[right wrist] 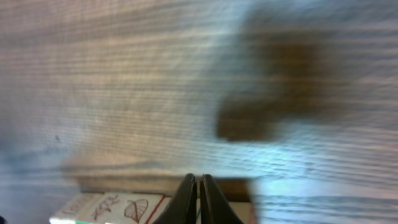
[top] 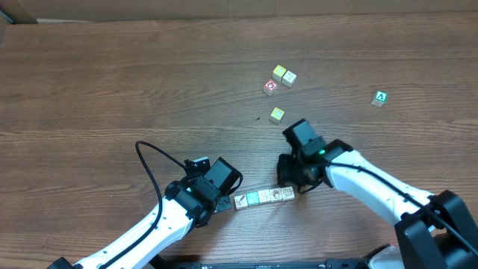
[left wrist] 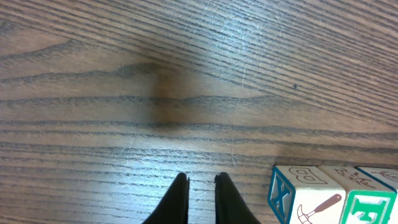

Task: Flip 5 blocks
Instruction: 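Move the right gripper to the right end beside the '0' block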

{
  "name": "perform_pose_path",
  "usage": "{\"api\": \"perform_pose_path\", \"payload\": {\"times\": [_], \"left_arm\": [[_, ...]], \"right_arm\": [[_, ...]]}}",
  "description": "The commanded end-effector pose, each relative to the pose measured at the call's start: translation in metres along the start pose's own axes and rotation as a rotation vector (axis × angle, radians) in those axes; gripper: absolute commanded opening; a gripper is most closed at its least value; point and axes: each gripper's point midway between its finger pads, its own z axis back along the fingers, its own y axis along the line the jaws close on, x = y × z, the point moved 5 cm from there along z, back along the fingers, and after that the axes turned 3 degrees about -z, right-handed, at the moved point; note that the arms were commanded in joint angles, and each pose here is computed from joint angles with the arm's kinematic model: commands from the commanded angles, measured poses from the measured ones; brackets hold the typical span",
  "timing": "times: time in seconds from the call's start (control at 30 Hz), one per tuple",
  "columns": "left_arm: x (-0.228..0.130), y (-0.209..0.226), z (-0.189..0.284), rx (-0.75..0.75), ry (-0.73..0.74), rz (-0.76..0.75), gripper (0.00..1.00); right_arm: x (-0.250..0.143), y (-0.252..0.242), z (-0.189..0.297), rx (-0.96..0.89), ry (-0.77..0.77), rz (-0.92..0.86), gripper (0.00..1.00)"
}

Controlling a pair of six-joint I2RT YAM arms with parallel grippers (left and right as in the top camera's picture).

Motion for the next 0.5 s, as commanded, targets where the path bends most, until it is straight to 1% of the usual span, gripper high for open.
{"api": "perform_pose_path", "payload": {"times": [0.0,0.13,0.2,0.3,0.47], "left_arm": [[0.006,-0.004,0.006,-0.025,-0.019,-0.003,0.11],[0.005,-0.004,0.006,-0.026,-0.011,-0.038,0.11],[0.003,-0.005,0.006,-0.034,-0.001,-0.092,0.08],[0.001,-0.007,0.006,-0.048,0.017,-0.15,0.05],[-0.002,-0.009,0.005,-0.063,0.042,-0.195,0.04]], "right_arm": [[0.037,0.001,0.024,0.022,-0.085,-0.059,0.06],[0.058,-0.018,0.055,-0.072,-0.109,-0.124,0.06],[0.059,-0.029,0.068,-0.153,-0.102,-0.136,0.06],[0.049,-0.043,0.081,-0.261,-0.047,-0.119,0.06],[0.014,-0.052,0.079,-0.337,0.109,-0.097,0.06]]}}
